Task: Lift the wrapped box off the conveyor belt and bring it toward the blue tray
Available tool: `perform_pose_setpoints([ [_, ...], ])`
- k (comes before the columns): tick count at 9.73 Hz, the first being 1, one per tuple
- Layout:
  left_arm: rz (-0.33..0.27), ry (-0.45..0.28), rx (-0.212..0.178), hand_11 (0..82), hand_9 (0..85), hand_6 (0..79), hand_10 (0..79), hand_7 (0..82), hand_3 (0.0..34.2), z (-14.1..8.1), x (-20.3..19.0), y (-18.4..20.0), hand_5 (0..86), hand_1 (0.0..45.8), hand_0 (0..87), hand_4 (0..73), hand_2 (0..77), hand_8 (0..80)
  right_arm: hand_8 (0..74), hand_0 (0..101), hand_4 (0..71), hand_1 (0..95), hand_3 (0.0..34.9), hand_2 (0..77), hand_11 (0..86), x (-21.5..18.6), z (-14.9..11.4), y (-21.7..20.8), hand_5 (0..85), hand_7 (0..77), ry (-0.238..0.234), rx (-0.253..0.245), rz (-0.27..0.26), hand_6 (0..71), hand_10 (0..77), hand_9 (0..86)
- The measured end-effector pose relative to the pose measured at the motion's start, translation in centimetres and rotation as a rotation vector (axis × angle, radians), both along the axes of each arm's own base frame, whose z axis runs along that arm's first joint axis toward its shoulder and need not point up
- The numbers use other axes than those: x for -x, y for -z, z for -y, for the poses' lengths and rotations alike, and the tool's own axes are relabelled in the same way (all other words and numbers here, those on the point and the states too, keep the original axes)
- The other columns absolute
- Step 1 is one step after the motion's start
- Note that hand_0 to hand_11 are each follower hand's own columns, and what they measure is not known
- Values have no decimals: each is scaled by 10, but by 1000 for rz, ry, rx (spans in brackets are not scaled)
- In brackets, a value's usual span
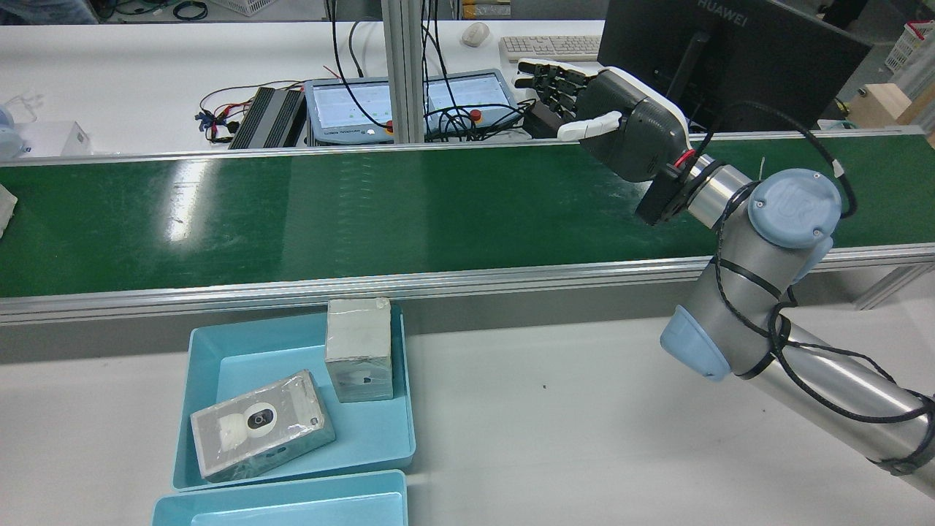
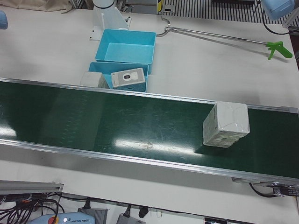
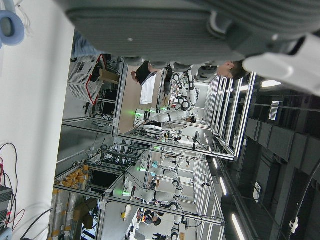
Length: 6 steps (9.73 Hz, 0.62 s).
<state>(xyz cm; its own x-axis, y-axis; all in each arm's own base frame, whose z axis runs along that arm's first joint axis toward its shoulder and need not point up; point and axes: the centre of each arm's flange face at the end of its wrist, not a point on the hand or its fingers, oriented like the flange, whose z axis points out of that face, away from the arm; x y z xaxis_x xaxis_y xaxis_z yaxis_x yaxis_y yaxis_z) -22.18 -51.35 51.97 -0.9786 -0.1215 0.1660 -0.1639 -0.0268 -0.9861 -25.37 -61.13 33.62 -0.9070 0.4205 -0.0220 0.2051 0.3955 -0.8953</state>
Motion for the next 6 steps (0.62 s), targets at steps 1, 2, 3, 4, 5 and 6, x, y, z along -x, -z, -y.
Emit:
perform_pose_setpoints([
  [1,0,0,0,5,5,5,5,5,0,0,0,0,11,0,0,0,11,5,65,465,185,109,0,109,11,0,0,1,120,267,0,-1,1,109,0,82],
  [2,0,0,0,5,0,5,0,5,0,0,0,0,11,0,0,5,11,5,65,465,185,109,0,109,11,0,-1,3,120,267,0,-5,1,109,0,82],
  [3,0,0,0,5,0,5,0,5,0,0,0,0,11,0,0,5,11,5,65,465,185,109,0,109,11,1,-2,6,120,267,-1,-12,0,109,0,82],
  [4,0,0,0,5,5,5,0,5,0,0,0,0,11,0,0,0,11,5,65,465,185,109,0,109,11,6,-5,9,120,278,3,-19,-4,109,0,82],
  [5,0,0,0,5,0,0,5,5,0,0,0,0,11,0,0,0,5,5,60,465,180,109,0,98,11,15,-9,11,125,278,10,-23,-8,109,0,76],
  [6,0,0,0,5,0,5,5,5,0,0,0,0,11,0,0,0,11,5,60,465,180,109,0,98,11,18,-13,14,125,278,11,-21,-21,109,0,76],
])
